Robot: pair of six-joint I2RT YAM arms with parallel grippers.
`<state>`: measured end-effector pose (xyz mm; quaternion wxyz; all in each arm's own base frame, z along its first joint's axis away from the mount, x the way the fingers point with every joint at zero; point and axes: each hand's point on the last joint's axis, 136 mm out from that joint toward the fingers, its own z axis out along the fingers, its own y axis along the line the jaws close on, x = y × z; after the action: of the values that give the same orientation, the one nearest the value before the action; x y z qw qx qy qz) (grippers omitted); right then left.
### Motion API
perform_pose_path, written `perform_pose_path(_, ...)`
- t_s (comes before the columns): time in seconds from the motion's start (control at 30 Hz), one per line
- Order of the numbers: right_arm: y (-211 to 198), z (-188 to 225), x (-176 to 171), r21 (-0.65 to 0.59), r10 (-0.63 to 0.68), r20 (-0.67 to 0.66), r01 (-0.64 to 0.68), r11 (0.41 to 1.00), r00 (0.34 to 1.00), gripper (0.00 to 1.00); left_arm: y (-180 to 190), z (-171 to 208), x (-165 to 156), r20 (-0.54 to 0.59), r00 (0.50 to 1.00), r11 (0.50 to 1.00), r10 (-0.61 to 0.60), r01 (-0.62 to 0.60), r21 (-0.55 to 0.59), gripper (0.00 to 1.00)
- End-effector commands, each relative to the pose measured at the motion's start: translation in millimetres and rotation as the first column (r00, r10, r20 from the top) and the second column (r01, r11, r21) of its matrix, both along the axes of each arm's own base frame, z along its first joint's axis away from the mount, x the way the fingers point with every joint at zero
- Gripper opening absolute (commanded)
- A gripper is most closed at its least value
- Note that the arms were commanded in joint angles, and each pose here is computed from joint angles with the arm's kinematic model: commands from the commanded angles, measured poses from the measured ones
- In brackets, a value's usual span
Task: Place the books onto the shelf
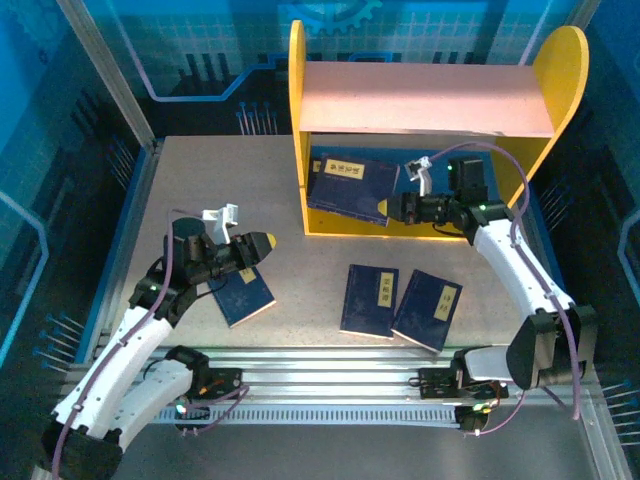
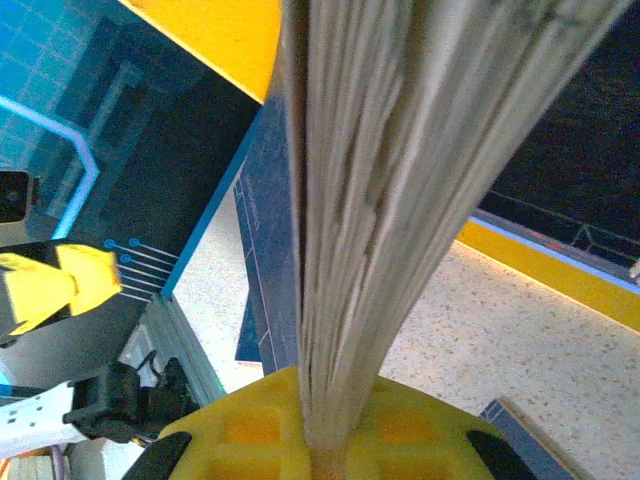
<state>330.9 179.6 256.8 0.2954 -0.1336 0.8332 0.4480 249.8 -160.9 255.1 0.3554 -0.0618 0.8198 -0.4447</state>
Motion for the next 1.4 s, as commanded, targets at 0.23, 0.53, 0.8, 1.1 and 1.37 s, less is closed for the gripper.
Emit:
perform_pose_path(0.23, 1, 18, 21, 0.042, 0.03, 0.075, -0.033, 0.999, 0.997, 0.08, 3, -6, -1, -0.004, 1.0, 1.0, 0.012, -0.012, 0.015, 0.37)
perform_pose_path(0.53, -1, 3, 30, 0.09, 0.045, 0.051, -0.049, 0.995, 0.998, 0.08, 4, -5, -3, -0.006, 1.0, 1.0, 0.015, -0.015, 0.014, 0.37)
perform_pose_path(0.8, -3, -5, 42, 0.1, 0.073, 0.041, -0.076, 0.992, 0.997, 0.08, 5, -3, -6, -0.003, 1.0, 1.0, 0.017, -0.017, 0.018, 0.37)
perform_pose_path(1.1, -1, -12, 52, 0.097, 0.111, 0.031, -0.113, 0.989, 0.993, 0.07, 6, -2, -7, 0.002, 1.0, 1.0, 0.02, -0.02, 0.016, 0.37)
perform_pose_path(1.37, 2, -15, 65, 0.102, 0.131, 0.022, -0.133, 0.986, 0.991, 0.08, 7, -3, -7, 0.001, 1.0, 1.0, 0.02, -0.02, 0.021, 0.37)
